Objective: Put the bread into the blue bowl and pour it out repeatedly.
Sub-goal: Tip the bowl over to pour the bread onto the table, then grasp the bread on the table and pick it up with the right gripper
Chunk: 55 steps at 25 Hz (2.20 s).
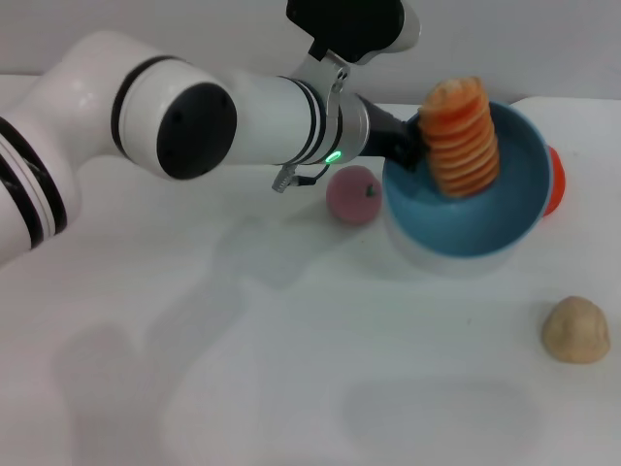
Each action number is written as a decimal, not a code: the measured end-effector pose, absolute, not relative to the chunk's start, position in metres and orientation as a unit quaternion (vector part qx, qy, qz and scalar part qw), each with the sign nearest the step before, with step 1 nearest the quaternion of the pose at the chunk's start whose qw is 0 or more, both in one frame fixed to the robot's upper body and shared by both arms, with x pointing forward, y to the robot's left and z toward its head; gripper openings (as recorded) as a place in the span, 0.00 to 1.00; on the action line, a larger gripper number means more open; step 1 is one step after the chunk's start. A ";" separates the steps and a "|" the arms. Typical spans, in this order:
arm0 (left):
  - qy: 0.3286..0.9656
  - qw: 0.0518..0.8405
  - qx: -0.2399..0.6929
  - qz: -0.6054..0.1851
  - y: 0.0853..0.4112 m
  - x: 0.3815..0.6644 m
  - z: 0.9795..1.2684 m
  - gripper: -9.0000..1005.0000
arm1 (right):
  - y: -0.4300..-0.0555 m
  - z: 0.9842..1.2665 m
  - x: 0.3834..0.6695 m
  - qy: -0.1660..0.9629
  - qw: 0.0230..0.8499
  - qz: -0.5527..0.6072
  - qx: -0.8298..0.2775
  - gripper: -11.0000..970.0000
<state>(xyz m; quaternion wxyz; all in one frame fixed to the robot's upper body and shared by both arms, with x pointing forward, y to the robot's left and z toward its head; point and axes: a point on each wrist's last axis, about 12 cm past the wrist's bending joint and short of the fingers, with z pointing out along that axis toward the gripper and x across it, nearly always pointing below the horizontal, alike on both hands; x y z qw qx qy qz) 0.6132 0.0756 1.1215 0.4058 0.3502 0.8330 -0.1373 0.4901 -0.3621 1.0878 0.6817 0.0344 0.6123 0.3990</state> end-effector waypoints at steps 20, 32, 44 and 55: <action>0.770 0.552 0.284 -0.148 0.095 0.615 1.085 0.01 | -0.359 1.084 0.487 0.607 0.677 0.413 0.039 0.49; 0.768 0.574 0.240 -0.152 0.113 0.620 1.079 0.01 | -0.351 1.083 0.491 0.617 0.664 0.422 0.022 0.49; 0.857 0.471 0.163 -0.132 0.138 0.645 1.094 0.01 | -0.315 1.084 0.515 0.682 0.570 0.441 -0.124 0.49; 0.918 0.354 0.133 -0.117 0.189 0.654 1.127 0.01 | -0.288 1.109 0.533 0.761 0.378 0.467 -0.244 0.49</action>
